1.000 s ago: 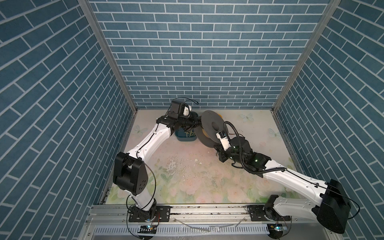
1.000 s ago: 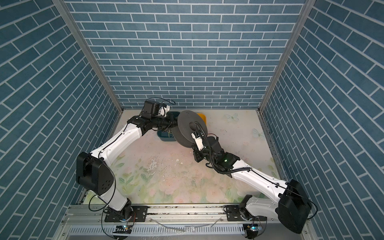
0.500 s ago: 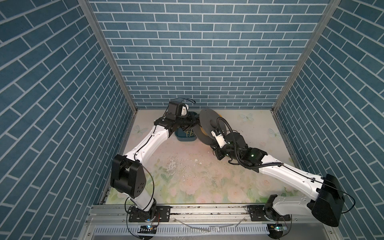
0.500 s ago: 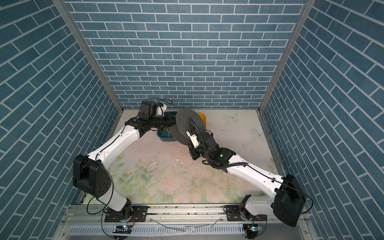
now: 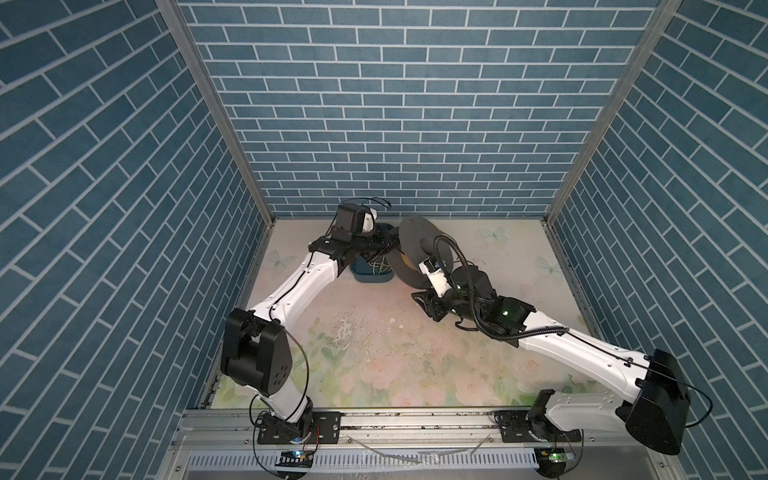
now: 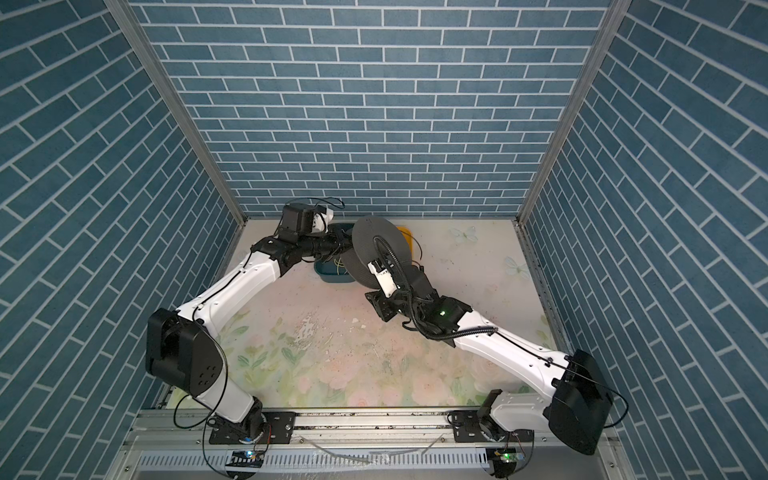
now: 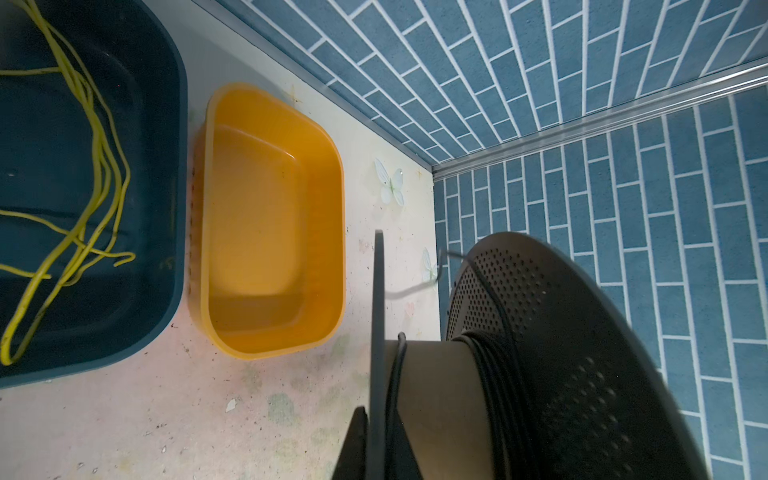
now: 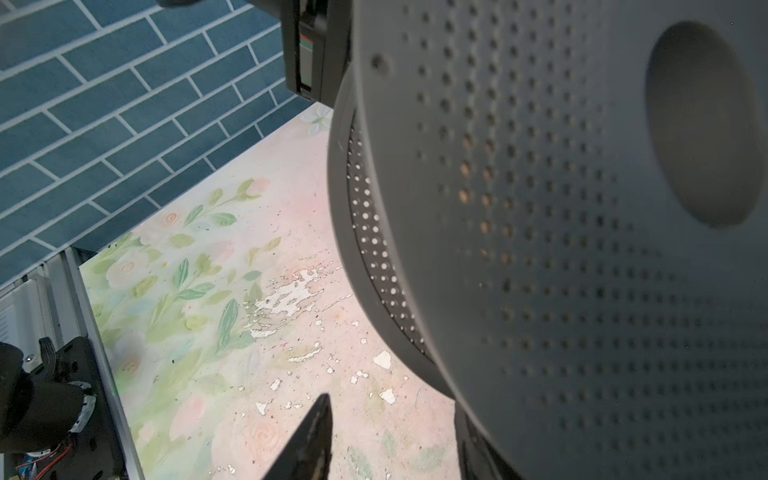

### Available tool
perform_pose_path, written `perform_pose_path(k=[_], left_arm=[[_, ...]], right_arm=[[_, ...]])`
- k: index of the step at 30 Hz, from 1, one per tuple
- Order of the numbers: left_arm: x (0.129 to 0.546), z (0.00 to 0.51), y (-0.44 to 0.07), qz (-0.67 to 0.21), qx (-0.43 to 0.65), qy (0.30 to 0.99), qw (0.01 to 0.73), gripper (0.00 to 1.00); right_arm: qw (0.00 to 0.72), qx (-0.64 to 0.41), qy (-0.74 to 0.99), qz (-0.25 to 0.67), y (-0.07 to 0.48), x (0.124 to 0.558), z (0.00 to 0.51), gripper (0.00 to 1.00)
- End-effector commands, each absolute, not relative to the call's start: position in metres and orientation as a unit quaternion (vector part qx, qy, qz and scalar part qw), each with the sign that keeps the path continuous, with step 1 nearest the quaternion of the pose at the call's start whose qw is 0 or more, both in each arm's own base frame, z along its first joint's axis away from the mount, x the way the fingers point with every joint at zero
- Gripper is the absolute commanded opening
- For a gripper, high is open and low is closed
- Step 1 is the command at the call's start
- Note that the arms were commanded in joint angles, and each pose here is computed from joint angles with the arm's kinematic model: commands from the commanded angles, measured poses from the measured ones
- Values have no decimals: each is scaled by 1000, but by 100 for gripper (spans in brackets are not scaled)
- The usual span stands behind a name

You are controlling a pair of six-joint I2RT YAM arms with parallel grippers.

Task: Wrap the cables

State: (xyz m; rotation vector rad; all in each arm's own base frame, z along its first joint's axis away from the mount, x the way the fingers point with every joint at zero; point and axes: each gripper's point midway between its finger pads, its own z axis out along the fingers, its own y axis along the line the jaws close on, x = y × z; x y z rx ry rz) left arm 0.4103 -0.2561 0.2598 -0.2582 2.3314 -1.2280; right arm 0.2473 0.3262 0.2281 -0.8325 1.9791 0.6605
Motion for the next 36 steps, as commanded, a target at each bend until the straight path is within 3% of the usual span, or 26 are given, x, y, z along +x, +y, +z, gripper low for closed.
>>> perform_pose_path(k=[1,13,18,27,36], left_arm=[[392,287,-267,-485,-51,836,254,0],[384,299,-269,-497,-13,833,243,0],[372,294,-268,-487,18,843,227,0],[352,303,-274,-506,68,836,199,0],[344,312,-263,-505,85,838,188,0]], right_arm=[[467,-342,768,276,338,256,254,48],[482,-363,744,287,300,218,275,49],[505,-350,737,280,272,206,293,54],[530,-246,779,230,218,243,315,61],[500,-161,820,226,186,289,296,66]])
